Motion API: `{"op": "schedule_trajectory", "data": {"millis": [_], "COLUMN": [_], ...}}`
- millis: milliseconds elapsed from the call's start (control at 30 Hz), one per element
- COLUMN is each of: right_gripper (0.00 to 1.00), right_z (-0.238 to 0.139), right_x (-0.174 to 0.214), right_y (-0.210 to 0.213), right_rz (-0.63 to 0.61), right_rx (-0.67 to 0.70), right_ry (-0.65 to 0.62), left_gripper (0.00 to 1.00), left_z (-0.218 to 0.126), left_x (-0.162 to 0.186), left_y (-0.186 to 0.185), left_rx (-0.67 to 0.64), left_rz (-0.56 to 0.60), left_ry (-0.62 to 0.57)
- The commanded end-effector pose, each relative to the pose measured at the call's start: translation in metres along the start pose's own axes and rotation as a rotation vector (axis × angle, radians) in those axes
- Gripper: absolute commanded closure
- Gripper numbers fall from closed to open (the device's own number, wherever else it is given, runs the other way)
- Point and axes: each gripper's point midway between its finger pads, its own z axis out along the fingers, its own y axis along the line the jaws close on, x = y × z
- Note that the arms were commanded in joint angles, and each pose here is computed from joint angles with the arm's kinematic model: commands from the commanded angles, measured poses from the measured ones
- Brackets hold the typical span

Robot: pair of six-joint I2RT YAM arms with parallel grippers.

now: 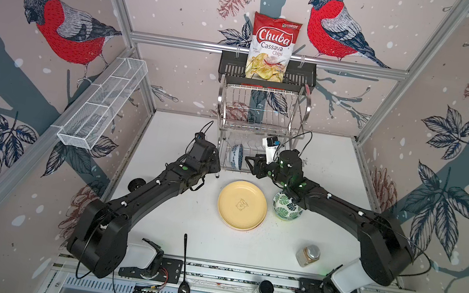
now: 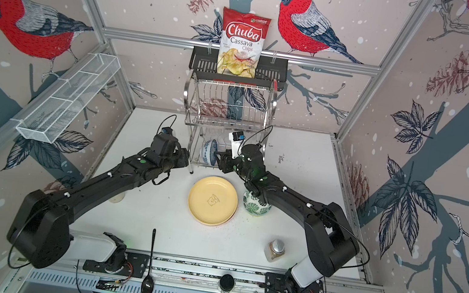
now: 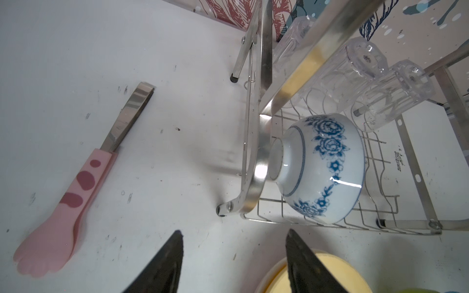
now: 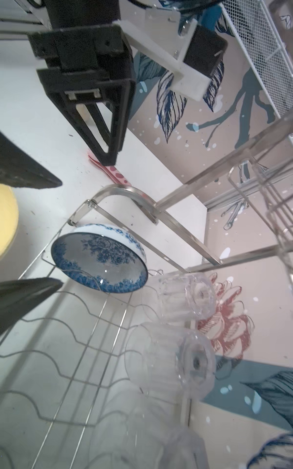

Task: Unload the mixed dishes from the dish rack
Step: 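Reach the right gripper into the rack toward the blue-floral bowl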

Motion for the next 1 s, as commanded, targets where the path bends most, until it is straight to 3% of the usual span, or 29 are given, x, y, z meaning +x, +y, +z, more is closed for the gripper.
{"op": "schedule_trajectory", "data": {"millis": [0,133,233,300,700,967], "right_gripper": [0.43,0.43,0.43,0.44,0.44,0.42], "right_z": [0.005,0.01,0.014,0.018,0.016,-0.006], "right_x": [-0.018,-0.017,-0.015,-0.013,-0.013,-0.018], "right_y": [0.01,0.009,0.008,0.006,0.003,0.002], "right_rz": [0.014,0.017,0.022,0.029,0.052,0.054], "right_rx": [-0.055,-0.059,-0.064,-0.063,-0.049,-0.012], "right_ry": [-0.053,-0.044,-0.041,-0.032,-0.028,-0.062], "left_gripper": [0.37,0.43,0.56,0.58,0.58,0.44], "left_z": [0.007,0.019,0.025,0.028,0.006,-0.028], "left_x": [-0.022,-0.022,-0.019,-0.017,-0.014,-0.012], "left_y": [-0.006,-0.008,-0.006,-0.005,-0.007,0.002], "left_rx": [0.002,-0.006,-0.029,-0.036,0.029,0.076], "left_rz": [0.008,0.001,-0.017,-0.015,-0.034,-0.056], "left_ry": [-0.097,-0.078,-0.064,-0.053,-0.069,-0.143]}}
